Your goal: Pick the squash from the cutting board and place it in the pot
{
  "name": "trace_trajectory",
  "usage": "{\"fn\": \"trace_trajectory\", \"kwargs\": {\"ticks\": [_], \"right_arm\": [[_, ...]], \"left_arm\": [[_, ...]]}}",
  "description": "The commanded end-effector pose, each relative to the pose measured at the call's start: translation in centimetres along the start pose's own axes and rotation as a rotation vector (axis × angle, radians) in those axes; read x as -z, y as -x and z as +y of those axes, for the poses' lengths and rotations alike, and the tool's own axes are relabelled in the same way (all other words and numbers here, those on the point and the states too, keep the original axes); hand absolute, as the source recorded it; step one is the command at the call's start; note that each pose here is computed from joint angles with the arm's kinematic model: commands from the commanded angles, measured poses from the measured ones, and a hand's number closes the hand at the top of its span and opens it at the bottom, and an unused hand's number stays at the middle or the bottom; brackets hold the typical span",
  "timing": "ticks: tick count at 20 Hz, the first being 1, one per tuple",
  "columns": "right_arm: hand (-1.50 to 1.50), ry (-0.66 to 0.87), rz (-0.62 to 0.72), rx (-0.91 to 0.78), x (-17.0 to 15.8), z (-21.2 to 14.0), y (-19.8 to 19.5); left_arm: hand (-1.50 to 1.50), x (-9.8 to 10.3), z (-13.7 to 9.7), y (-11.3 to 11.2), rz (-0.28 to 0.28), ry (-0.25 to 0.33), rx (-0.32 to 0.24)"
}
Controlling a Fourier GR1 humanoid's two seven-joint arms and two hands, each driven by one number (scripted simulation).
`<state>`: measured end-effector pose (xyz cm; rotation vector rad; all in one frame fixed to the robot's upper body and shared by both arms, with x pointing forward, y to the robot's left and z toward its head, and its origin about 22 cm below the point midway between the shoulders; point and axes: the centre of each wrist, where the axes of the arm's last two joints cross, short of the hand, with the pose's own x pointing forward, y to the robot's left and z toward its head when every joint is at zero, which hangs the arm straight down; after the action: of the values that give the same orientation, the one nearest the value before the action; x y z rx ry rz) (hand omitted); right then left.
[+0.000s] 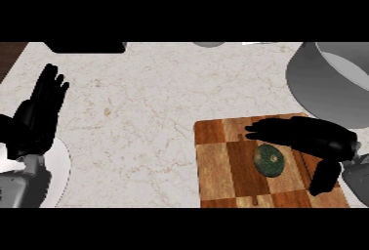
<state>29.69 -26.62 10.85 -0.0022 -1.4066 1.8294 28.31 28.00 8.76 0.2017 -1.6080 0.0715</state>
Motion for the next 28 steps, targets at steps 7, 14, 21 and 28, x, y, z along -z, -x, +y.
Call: {"fn": "trace_trajectory", "kwargs": {"ticks": [7, 14, 21, 28], "right_arm": [[-1.5, 0.003, 0.039, -0.007, 1.9, 1.2, 1.4], [-1.5, 0.006, 0.059, -0.031, 4.1, 4.4, 2.2], [-1.5, -0.017, 0.091, -0.019, 3.3, 5.3, 3.4], [1.5, -0.01, -0.045, -0.16, 4.3, 5.1, 4.2]], "left_arm": [[0.0, 0.2, -0.5, 0.8, -0.006, 0.004, 0.013], [0.0, -0.3, -0.4, 0.8, -0.024, 0.006, -0.005], [0.0, 1.4, -1.5, -0.4, 0.002, 0.005, 0.005], [0.0, 0.1, -0.6, -0.3, -0.019, -0.019, 0.009]]}}
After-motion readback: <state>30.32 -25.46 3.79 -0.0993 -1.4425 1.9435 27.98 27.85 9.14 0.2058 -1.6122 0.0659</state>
